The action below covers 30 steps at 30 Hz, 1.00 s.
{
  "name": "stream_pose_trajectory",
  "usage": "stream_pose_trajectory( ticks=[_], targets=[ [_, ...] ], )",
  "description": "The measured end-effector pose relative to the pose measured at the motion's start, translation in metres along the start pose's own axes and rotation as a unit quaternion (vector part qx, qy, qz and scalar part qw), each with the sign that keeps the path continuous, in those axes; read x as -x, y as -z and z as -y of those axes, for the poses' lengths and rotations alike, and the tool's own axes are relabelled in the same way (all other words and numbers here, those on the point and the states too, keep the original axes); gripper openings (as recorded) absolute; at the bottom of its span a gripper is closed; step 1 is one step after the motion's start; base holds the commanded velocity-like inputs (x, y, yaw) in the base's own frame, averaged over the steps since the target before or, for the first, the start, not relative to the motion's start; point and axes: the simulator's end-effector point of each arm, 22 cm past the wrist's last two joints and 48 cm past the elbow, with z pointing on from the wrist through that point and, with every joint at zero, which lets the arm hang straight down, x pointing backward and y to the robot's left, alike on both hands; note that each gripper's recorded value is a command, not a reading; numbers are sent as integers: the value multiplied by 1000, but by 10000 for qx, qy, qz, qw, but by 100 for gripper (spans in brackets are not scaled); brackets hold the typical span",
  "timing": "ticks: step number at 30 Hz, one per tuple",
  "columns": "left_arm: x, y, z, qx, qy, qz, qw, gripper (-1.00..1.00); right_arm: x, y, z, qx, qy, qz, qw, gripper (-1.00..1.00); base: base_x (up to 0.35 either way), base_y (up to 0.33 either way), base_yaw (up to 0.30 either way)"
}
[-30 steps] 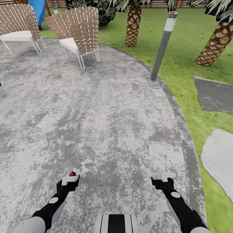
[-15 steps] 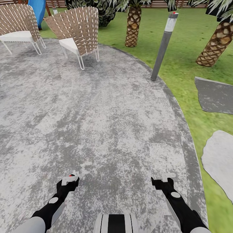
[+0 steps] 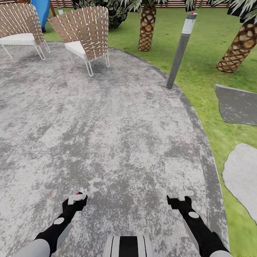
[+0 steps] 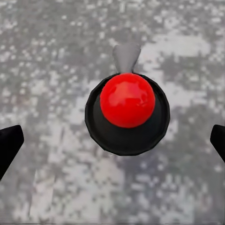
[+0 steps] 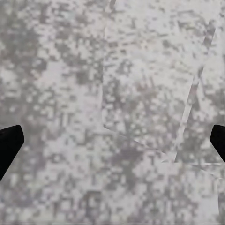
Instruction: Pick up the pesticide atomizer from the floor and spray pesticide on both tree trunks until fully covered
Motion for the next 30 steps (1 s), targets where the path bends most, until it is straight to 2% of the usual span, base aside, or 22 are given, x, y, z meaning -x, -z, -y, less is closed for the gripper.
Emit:
stream_pose_trajectory(
  ticks=[30],
  targets=[
    [-8,0,0,0,-7,-63,10000,100,-5,-2,-1,10,2,-42,10000,100,1,0,-14]
  ],
)
